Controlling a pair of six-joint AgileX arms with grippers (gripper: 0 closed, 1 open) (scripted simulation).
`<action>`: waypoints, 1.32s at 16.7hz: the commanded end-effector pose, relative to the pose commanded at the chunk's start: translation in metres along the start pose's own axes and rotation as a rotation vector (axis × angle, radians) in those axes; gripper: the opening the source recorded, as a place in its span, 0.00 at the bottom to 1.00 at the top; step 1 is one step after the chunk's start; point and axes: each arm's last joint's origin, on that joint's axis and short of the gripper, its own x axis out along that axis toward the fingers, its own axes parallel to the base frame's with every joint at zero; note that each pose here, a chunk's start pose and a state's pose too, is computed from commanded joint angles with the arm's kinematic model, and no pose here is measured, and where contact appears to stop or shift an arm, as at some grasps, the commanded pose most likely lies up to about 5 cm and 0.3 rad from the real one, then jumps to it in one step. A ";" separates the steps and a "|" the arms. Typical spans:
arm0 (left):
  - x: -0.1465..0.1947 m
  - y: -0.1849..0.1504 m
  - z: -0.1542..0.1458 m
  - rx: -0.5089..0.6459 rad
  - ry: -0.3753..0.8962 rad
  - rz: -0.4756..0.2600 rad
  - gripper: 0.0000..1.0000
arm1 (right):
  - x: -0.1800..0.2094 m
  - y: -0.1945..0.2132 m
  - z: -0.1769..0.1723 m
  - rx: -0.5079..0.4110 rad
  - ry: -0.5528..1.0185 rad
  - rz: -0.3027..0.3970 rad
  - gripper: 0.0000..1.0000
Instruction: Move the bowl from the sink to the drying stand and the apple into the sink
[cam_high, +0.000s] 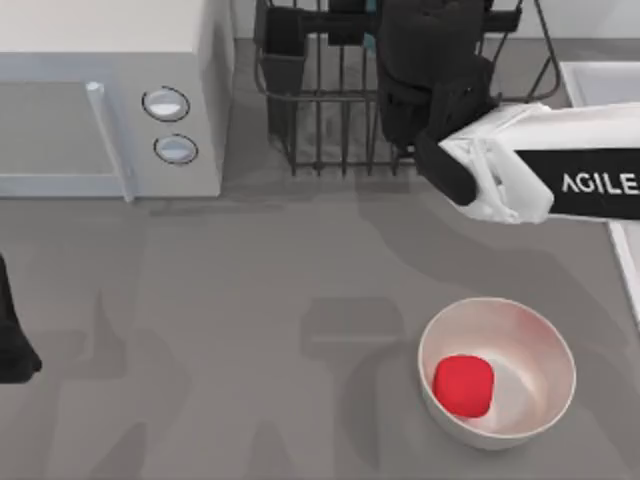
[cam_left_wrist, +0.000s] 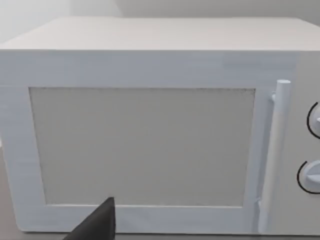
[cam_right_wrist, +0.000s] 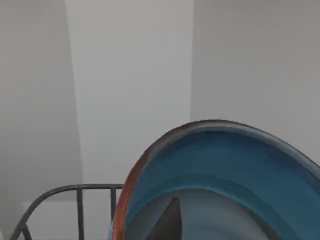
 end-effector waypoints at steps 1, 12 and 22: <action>0.000 0.000 0.000 0.000 0.000 0.000 1.00 | 0.000 0.000 0.000 0.000 0.000 0.000 0.98; 0.000 0.000 0.000 0.000 0.000 0.000 1.00 | -0.001 -0.002 0.001 0.000 0.001 0.005 1.00; 0.000 0.000 0.000 0.000 0.000 0.000 1.00 | -0.098 -0.151 0.046 -0.011 0.061 0.115 1.00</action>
